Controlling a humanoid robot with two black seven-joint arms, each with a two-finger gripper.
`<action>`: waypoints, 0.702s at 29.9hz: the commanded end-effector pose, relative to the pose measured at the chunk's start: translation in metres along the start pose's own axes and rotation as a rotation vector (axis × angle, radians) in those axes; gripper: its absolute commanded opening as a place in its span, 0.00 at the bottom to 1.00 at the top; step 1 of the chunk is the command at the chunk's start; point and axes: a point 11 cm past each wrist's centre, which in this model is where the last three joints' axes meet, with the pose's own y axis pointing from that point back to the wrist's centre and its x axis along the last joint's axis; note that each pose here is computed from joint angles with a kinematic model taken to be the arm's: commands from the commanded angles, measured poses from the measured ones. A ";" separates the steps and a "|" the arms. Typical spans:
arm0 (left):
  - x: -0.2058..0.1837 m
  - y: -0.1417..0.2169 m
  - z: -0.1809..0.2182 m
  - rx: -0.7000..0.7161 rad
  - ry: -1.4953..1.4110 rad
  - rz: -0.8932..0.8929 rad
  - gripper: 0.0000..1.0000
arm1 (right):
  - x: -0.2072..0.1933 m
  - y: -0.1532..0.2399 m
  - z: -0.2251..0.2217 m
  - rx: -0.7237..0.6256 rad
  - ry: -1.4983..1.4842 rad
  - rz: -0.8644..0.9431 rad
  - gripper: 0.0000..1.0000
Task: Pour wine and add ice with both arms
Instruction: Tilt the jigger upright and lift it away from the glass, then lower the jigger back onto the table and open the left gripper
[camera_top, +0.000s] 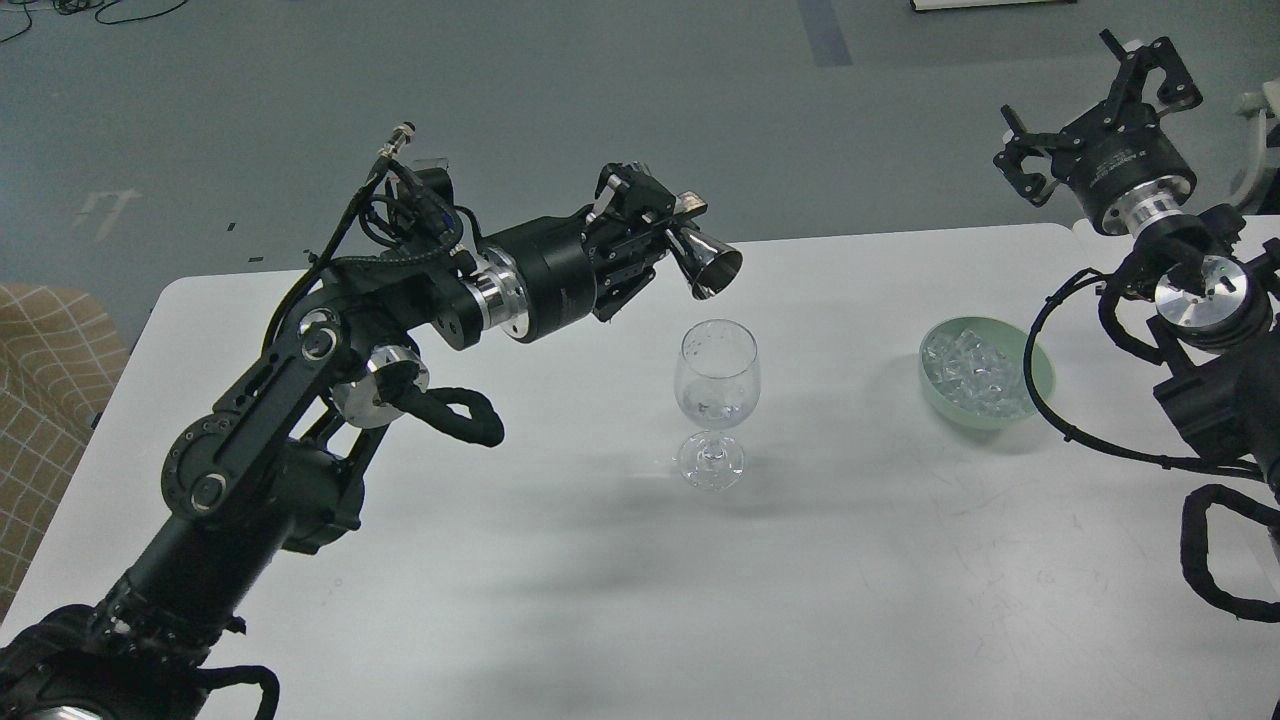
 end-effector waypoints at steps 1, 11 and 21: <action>0.020 0.021 0.010 -0.093 0.190 0.063 0.01 | 0.002 0.002 0.002 -0.004 -0.001 0.005 1.00; 0.083 0.086 -0.006 -0.256 0.500 0.240 0.01 | 0.004 0.002 0.003 -0.005 -0.001 0.012 1.00; 0.124 0.163 -0.058 -0.387 0.848 0.465 0.00 | 0.004 0.003 0.006 -0.013 0.002 0.012 1.00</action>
